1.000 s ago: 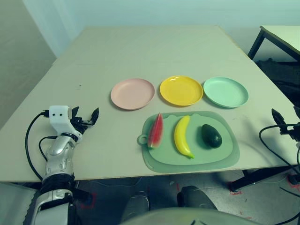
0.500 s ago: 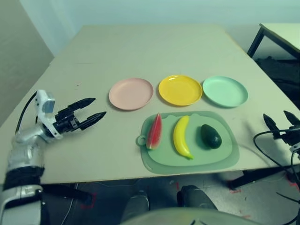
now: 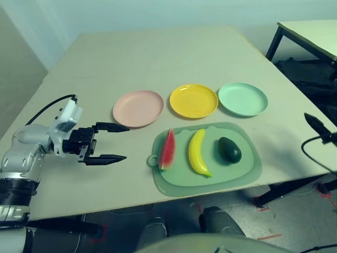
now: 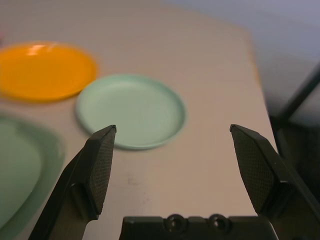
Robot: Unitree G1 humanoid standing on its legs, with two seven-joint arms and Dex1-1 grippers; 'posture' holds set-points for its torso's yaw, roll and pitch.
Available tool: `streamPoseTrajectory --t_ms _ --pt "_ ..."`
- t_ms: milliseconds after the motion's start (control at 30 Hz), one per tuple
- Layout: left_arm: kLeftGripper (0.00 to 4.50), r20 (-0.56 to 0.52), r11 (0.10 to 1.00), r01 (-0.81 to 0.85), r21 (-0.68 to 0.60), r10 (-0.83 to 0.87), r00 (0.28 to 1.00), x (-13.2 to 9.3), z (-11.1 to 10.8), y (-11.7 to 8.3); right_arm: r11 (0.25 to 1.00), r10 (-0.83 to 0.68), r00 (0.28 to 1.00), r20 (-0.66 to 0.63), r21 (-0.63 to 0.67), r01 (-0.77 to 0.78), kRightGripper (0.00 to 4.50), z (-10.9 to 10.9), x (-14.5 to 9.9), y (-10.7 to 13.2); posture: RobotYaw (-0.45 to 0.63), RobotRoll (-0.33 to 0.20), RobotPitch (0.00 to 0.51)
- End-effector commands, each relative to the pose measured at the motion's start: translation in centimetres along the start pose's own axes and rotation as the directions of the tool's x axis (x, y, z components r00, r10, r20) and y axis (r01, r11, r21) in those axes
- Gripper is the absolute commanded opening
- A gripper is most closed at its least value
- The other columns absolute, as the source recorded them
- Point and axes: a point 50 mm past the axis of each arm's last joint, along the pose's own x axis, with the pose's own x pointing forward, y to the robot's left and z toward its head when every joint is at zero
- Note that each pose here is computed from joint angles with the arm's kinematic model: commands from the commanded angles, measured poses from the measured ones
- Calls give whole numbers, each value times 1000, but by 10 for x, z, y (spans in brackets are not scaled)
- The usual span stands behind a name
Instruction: Place the fruits into color-matched plates.
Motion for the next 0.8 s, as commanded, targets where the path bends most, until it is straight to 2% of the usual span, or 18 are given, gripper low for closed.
streamPoseTrajectory --t_ms 33,100,200,333,400,533,733,800 --pt "4456 -1 1000 11 -1 -11 1000 4 -4 1 952 260 953 -152 -125 -280 4500 11 22 23 -265 0 21" --pt "4456 1 1000 7 -1 -7 1000 4 -5 2 839 409 876 -255 -272 -471 4500 23 33 33 -263 0 21" --pt "4456 -10 1000 13 -3 -13 1000 4 -8 2 569 554 730 -400 -458 -683 4500 34 54 48 -242 0 23" --pt "4456 -15 1000 23 3 -23 1000 5 -7 1 197 627 558 -544 -582 -789 4500 38 82 63 -210 0 30" --pt "4456 -19 1000 28 7 -28 999 5 -6 0 61 632 505 -588 -612 -789 4500 37 93 68 -195 0 34" --pt "4456 -20 1000 25 9 -25 999 2 -5 -3 -119 627 450 -636 -649 -752 4500 36 107 75 -163 0 38" --pt "4456 -27 1000 13 -2 -14 1000 -2 -8 -11 -305 643 360 -675 -658 -689 4500 31 108 91 -142 0 42" --pt "4456 -32 1000 9 -8 -9 999 -3 -9 -12 -339 651 338 -680 -659 -672 4500 31 108 96 -142 0 42"
